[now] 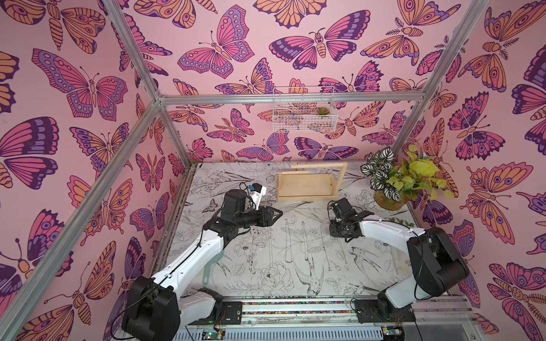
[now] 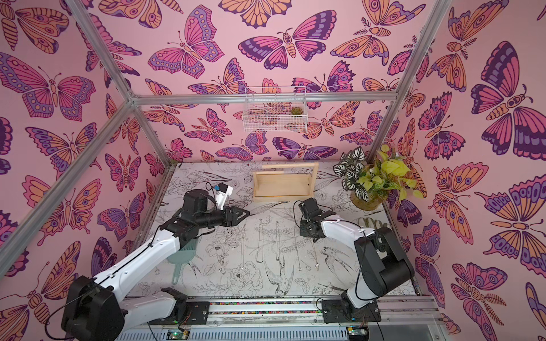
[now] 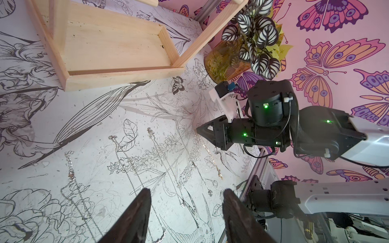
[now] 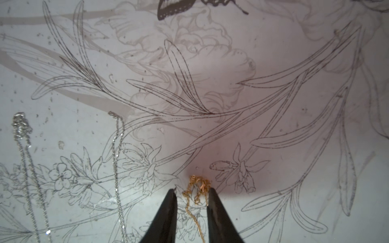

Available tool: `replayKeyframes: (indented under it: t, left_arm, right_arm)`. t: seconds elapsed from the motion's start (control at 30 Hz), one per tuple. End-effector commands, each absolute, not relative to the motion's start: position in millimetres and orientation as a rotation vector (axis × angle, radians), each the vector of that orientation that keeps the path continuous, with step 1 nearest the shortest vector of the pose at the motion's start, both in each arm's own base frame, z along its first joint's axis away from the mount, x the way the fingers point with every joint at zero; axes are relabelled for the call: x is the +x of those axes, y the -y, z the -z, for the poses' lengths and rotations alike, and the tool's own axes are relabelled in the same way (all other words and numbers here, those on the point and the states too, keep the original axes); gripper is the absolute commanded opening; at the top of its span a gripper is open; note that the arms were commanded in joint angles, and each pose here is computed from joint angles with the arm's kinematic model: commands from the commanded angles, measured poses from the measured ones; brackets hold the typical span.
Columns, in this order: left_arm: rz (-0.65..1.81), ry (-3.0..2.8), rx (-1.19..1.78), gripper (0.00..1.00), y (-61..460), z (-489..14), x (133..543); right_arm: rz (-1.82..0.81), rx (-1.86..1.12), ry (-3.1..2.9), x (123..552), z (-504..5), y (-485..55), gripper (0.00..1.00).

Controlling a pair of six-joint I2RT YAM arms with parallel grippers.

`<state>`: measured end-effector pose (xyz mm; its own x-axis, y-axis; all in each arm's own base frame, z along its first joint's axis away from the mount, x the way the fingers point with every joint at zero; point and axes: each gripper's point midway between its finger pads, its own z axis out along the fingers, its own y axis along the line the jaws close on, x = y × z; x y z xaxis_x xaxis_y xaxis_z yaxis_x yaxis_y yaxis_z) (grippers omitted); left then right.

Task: Take the necklace off the jewelry display stand
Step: Place the necklace at the center of the board, then reset both arms

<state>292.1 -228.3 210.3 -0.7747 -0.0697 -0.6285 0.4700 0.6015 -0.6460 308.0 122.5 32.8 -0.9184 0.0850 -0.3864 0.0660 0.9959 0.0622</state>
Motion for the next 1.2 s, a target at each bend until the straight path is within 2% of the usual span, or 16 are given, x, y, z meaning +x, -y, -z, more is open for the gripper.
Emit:
replayKeyframes:
  t: [0.0,0.03,0.13,0.17,0.23,0.3,0.43,0.6,0.73,0.83,0.97,1.07,1.17]
  left_arm:
    - [1.118,-2.201,0.31,0.58,224,-211,288]
    - [1.12,-2.199,0.299,0.58,223,-213,289]
    - [1.113,-2.187,0.28,0.61,220,-218,293]
    - [1.1,-2.184,0.263,0.65,217,-219,295]
    - [1.051,-2.174,0.201,1.0,205,-221,303]
    - [0.975,-2.154,0.122,0.99,185,-223,314]
    - [0.876,-2.071,-0.062,0.99,140,-233,341]
    - [0.586,-1.986,-0.255,0.99,78,-231,361]
    - [0.082,-1.886,-0.431,0.99,-1,-217,350]
    - [-0.059,-1.819,-0.21,0.99,-3,-215,342]
    - [-0.125,-1.747,0.01,0.99,7,-193,329]
    - [-0.15,-1.625,-0.009,0.99,2,-181,322]
    - [-0.177,-1.699,-0.002,0.99,1,-153,333]
  right_arm:
    - [-0.05,0.098,-2.715,313,-42,-119,0.51]
    - [-0.052,0.095,-2.712,313,-43,-119,0.56]
    - [-0.046,0.089,-2.693,311,-51,-117,0.57]
    - [-0.046,0.091,-2.677,312,-57,-115,0.57]
    - [-0.047,0.091,-2.628,315,-76,-113,0.57]
    - [-0.035,0.086,-2.54,324,-107,-108,0.59]
    - [0.079,0.154,-2.318,344,-171,-75,1.0]
    - [0.217,0.419,-2.091,351,-201,4,1.0]
    - [0.412,0.267,-1.901,347,-197,29,1.0]
    - [0.417,0.248,-1.871,342,-182,31,1.0]
    - [0.388,0.264,-1.833,342,-162,30,1.0]
    - [0.393,0.276,-1.78,345,-155,33,1.0]
    - [0.383,0.299,-1.759,353,-146,34,1.0]
